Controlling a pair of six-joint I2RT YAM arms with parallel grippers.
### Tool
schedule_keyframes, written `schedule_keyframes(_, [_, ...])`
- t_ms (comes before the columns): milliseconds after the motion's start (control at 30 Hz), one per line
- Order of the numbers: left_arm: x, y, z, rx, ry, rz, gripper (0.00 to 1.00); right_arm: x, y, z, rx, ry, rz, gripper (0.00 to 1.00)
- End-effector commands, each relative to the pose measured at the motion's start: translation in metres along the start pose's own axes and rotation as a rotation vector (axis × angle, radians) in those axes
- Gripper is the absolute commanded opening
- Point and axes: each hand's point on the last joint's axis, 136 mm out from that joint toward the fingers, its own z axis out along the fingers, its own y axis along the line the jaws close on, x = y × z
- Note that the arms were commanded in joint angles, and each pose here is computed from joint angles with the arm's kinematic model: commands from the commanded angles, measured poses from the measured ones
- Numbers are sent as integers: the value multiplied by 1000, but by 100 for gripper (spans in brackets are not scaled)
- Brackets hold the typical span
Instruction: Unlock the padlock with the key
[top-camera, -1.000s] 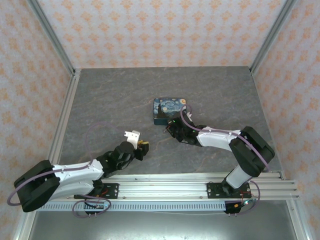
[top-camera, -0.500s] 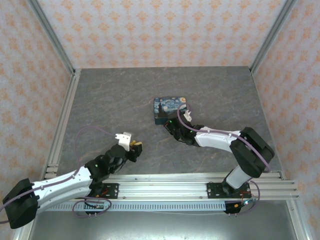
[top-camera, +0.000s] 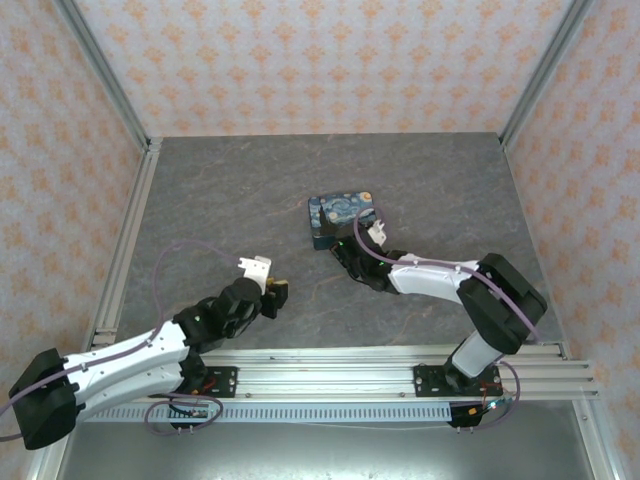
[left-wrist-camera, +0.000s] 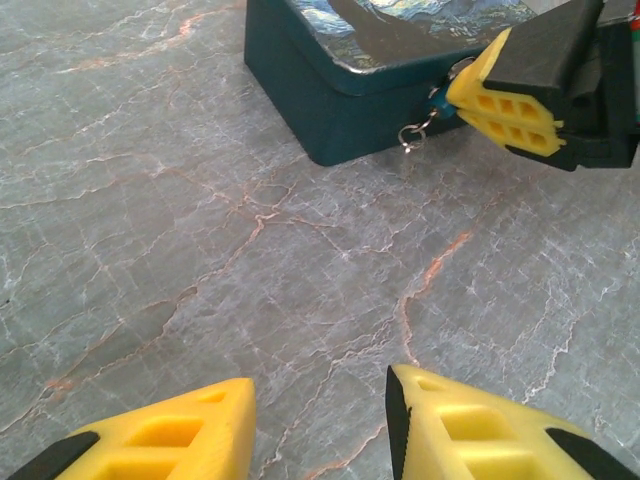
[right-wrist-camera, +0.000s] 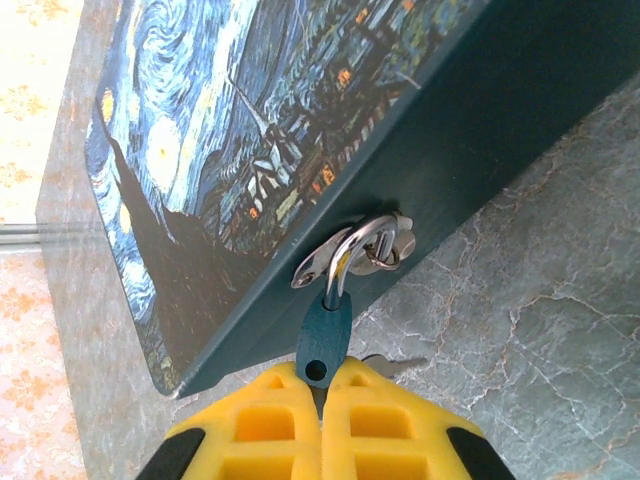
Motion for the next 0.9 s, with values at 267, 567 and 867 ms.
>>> schedule_keyframes(267, [-5, -10, 9, -2, 75, 26, 39, -1, -18, 16, -12, -24, 47, 0])
schedule_keyframes(567, [-6, -13, 12, 5, 81, 30, 39, -24, -16, 1, -23, -101, 28, 0])
schedule_keyframes(867, [-5, -17, 15, 9, 100, 36, 39, -36, -12, -10, -19, -142, 6, 0])
